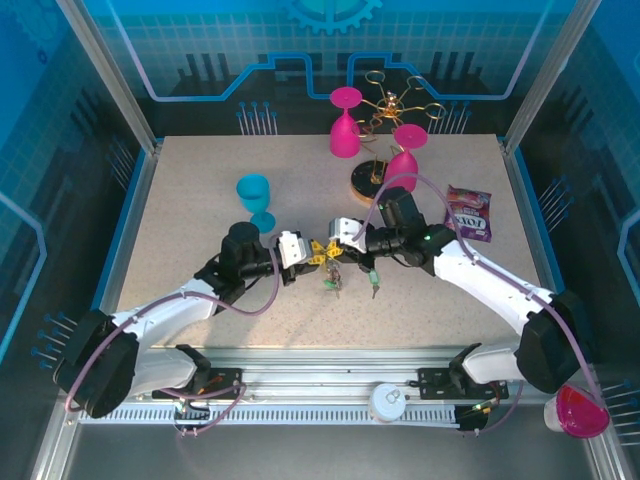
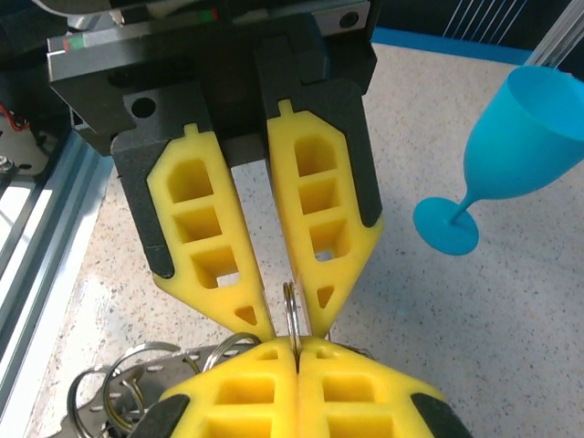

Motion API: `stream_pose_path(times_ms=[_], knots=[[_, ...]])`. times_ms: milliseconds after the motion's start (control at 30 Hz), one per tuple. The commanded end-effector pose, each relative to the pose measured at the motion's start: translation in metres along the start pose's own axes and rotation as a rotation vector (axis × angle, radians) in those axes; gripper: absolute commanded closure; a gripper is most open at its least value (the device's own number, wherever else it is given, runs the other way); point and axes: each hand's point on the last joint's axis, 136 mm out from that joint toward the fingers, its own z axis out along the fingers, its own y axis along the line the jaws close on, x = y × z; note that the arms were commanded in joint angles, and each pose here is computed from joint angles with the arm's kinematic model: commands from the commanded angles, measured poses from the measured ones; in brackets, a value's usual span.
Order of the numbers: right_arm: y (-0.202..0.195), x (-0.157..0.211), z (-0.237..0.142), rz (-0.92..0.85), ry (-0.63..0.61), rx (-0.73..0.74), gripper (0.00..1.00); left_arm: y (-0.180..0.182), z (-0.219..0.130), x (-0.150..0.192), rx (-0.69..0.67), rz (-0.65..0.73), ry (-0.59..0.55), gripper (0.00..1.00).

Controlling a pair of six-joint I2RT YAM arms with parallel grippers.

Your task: Put the keys on the keyring

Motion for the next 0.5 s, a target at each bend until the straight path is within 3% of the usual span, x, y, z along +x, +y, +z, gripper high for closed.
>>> stream_pose_path(times_ms=[0,200,467], knots=[[0.004,0.005,0.002,-0.037,0.088,-0.016,1.00,-0.003,-0.003,-0.008,0.026,0.032,0.021,0.82],[0.008,0.003,0.006,-0.081,0.150,-0.032,1.00,-0.003,-0.004,-0.009,0.029,0.032,0.033,0.83],[0.012,-0.016,0.004,-0.099,0.105,-0.043,1.00,-0.002,-0.002,-0.008,0.039,0.045,0.055,1.00]])
